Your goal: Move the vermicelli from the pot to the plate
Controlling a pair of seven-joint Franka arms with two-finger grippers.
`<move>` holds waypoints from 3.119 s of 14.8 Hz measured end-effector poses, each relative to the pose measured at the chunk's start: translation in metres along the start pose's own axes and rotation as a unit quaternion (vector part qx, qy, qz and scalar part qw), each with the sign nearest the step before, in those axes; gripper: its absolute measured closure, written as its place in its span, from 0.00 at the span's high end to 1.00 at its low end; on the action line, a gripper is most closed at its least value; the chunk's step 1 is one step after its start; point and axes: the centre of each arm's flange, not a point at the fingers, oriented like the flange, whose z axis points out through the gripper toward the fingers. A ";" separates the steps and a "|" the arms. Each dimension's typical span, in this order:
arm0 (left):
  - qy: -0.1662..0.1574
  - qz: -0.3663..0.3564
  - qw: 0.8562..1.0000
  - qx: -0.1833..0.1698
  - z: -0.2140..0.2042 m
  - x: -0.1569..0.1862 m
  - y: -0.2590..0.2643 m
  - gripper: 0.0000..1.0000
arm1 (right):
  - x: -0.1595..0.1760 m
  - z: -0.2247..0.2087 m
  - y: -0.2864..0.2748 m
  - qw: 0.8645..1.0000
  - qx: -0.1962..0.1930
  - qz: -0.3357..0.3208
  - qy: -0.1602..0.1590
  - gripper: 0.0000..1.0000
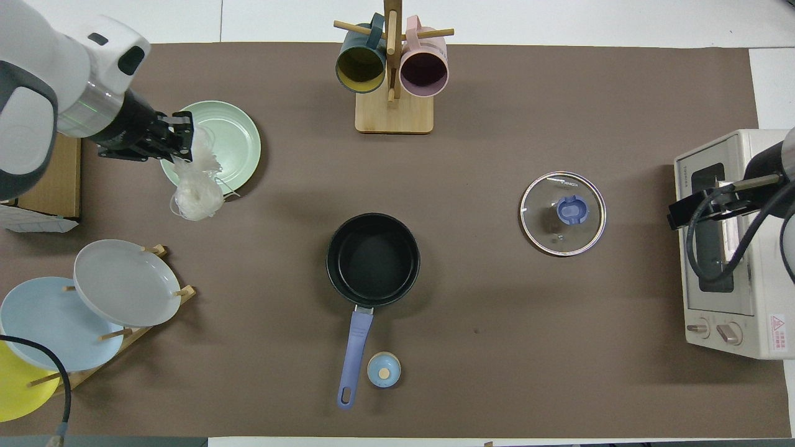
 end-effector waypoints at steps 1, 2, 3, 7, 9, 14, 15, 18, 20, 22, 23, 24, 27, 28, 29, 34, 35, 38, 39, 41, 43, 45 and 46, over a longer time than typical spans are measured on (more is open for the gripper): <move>0.000 0.004 1.000 0.000 0.019 0.008 -0.001 0.13 | 0.000 0.000 0.002 1.000 0.000 0.002 0.000 1.00; -0.001 0.009 1.000 -0.001 0.035 0.012 -0.001 0.13 | -0.001 0.000 0.005 1.000 0.001 0.005 0.000 1.00; -0.001 0.015 1.000 -0.001 0.049 0.016 0.000 0.13 | -0.001 0.000 0.006 1.000 0.001 0.006 0.000 1.00; 0.016 0.028 0.999 0.006 0.100 0.018 -0.001 0.13 | -0.001 0.000 0.011 1.000 0.001 0.010 0.000 1.00; 0.022 0.040 0.999 0.007 0.107 0.018 -0.002 0.13 | -0.003 0.000 0.021 1.000 0.003 0.020 0.001 1.00; 0.030 0.063 0.998 0.007 0.109 0.017 0.000 0.31 | -0.003 0.000 0.026 1.000 0.004 0.025 0.002 1.00; 0.030 0.064 0.998 0.006 0.102 0.018 0.001 0.41 | -0.004 -0.001 0.026 1.000 0.004 0.025 0.003 1.00; 0.027 0.064 0.998 0.008 0.037 0.014 0.003 0.74 | -0.004 -0.003 0.026 1.000 0.003 0.024 0.004 1.00; 0.013 0.062 0.998 0.014 -0.023 -0.007 -0.002 0.96 | -0.003 -0.003 0.023 1.000 0.003 0.022 0.005 1.00; 0.009 0.065 0.998 0.024 -0.085 -0.038 -0.006 1.00 | -0.003 -0.004 0.020 1.000 0.002 0.019 0.006 1.00; 0.007 0.067 0.997 0.028 -0.112 -0.056 -0.007 1.00 | -0.003 -0.005 0.019 1.000 0.002 0.018 0.006 1.00; 0.005 0.068 0.997 0.030 -0.135 -0.074 -0.009 1.00 | -0.003 -0.005 0.018 1.000 0.002 0.017 0.006 1.00; -0.001 0.069 0.997 0.035 -0.165 -0.116 -0.015 1.00 | -0.003 -0.005 0.017 1.000 0.002 0.017 0.007 1.00; -0.007 0.069 0.997 0.036 -0.162 -0.126 -0.017 1.00 | -0.003 -0.005 0.017 1.000 0.002 0.016 0.007 1.00; -0.017 0.068 0.997 0.039 -0.154 -0.134 -0.019 1.00 | -0.003 -0.005 0.017 1.000 0.002 0.016 0.007 1.00; -0.038 0.068 0.996 0.044 -0.132 -0.147 -0.023 1.00 | -0.002 -0.006 0.016 1.000 0.002 0.015 0.009 1.00; -0.037 0.068 0.996 0.044 -0.136 -0.147 -0.022 1.00 | -0.002 -0.006 0.016 1.000 0.002 0.015 0.009 1.00; -0.036 0.069 0.996 0.045 -0.151 -0.149 -0.021 1.00 | -0.002 -0.006 0.016 1.000 0.002 0.015 0.009 1.00; -0.034 0.069 0.996 0.046 -0.153 -0.149 -0.021 1.00 | -0.002 -0.006 0.016 1.000 0.002 0.015 0.009 1.00; -0.034 0.070 0.996 0.046 -0.153 -0.149 -0.021 1.00 | -0.002 -0.006 0.016 1.000 0.002 0.015 0.009 1.00; -0.035 0.070 0.996 0.046 -0.153 -0.150 -0.021 1.00 | -0.002 -0.006 0.016 1.000 0.002 0.015 0.009 1.00; -0.038 0.070 0.996 0.047 -0.152 -0.150 -0.021 1.00 | -0.002 -0.006 0.016 1.000 0.002 0.015 0.009 1.00; -0.039 0.070 0.996 0.047 -0.152 -0.150 -0.021 1.00 | -0.002 -0.006 0.016 1.000 0.002 0.015 0.009 1.00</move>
